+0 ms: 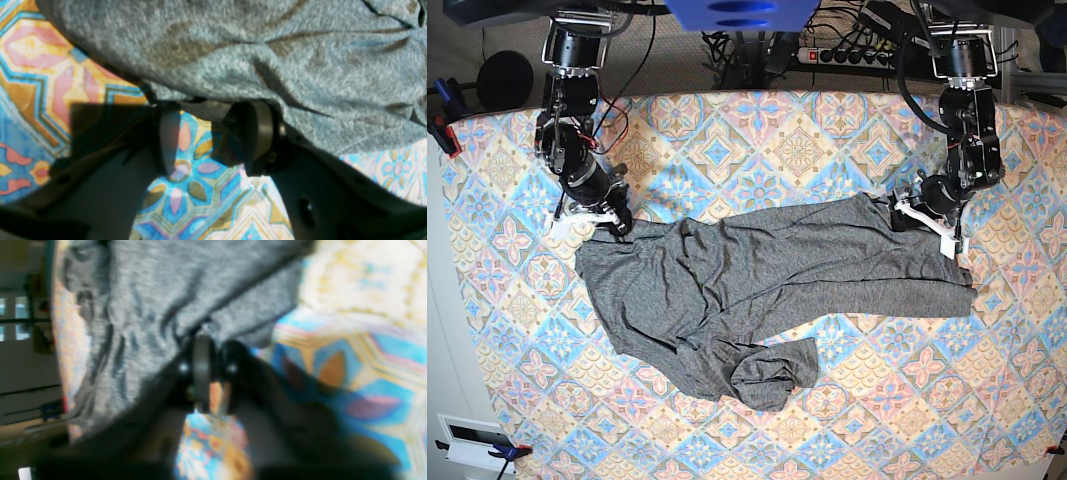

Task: Layout the t-shirt on the table in an organized manner, then fold the t-shirt properly
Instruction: 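Pull the shirt edge with both grippers away from the hem, releasing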

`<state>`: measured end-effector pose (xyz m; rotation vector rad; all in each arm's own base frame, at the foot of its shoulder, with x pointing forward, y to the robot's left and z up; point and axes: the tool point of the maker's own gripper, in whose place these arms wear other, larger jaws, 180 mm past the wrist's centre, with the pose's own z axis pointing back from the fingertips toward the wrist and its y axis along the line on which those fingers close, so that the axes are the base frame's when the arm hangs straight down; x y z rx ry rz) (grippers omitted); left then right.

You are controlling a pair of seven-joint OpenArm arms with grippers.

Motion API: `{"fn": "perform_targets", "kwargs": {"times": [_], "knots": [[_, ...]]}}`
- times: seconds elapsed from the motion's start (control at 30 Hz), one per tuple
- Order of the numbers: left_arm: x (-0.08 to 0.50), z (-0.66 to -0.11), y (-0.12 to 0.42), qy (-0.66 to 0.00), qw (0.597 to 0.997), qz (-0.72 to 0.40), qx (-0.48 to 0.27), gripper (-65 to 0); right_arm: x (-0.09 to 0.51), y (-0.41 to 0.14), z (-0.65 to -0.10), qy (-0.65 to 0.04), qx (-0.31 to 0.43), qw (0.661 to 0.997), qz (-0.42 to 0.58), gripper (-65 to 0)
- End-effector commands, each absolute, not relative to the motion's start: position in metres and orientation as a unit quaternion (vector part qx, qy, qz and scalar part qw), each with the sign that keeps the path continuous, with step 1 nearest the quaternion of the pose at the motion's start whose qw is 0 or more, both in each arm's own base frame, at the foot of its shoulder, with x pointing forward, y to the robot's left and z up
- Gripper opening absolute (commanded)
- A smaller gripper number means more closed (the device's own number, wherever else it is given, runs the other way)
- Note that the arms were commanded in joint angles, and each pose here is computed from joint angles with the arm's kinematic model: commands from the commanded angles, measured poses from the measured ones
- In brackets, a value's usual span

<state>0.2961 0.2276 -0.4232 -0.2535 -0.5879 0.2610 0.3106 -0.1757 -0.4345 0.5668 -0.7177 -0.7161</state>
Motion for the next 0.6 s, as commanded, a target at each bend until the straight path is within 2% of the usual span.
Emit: {"fn": "perform_targets", "kwargs": {"times": [0.0, 0.03, 0.2, 0.4, 0.57], "knots": [[0.296, -0.42, 0.236, -0.289, 0.94, 0.135, -0.12, -35.3, 0.314, -0.176, -0.426, -0.343, 0.267, 0.839, -0.326, -64.9], [0.296, -0.419, 0.241, -0.292, 0.939, 0.141, -0.117, -35.3, 0.319, -0.175, -0.413, -0.359, 0.27, 0.835, -0.317, -63.1], [0.296, -0.417, 0.248, -0.296, 0.938, 0.145, -0.106, -35.3, 0.284, -0.171, -0.398, -0.371, 0.262, 0.842, -0.292, -65.0], [0.295, -0.419, 0.257, -0.293, 0.944, 0.134, -0.077, -35.3, 0.278, -0.169, -0.342, -0.408, 0.259, 0.85, -0.21, -65.0], [0.295, -0.419, 0.257, -0.293, 0.944, 0.134, -0.077, -35.3, 0.271, -0.152, -0.321, -0.393, 0.272, 0.865, -0.155, -65.0]]}}
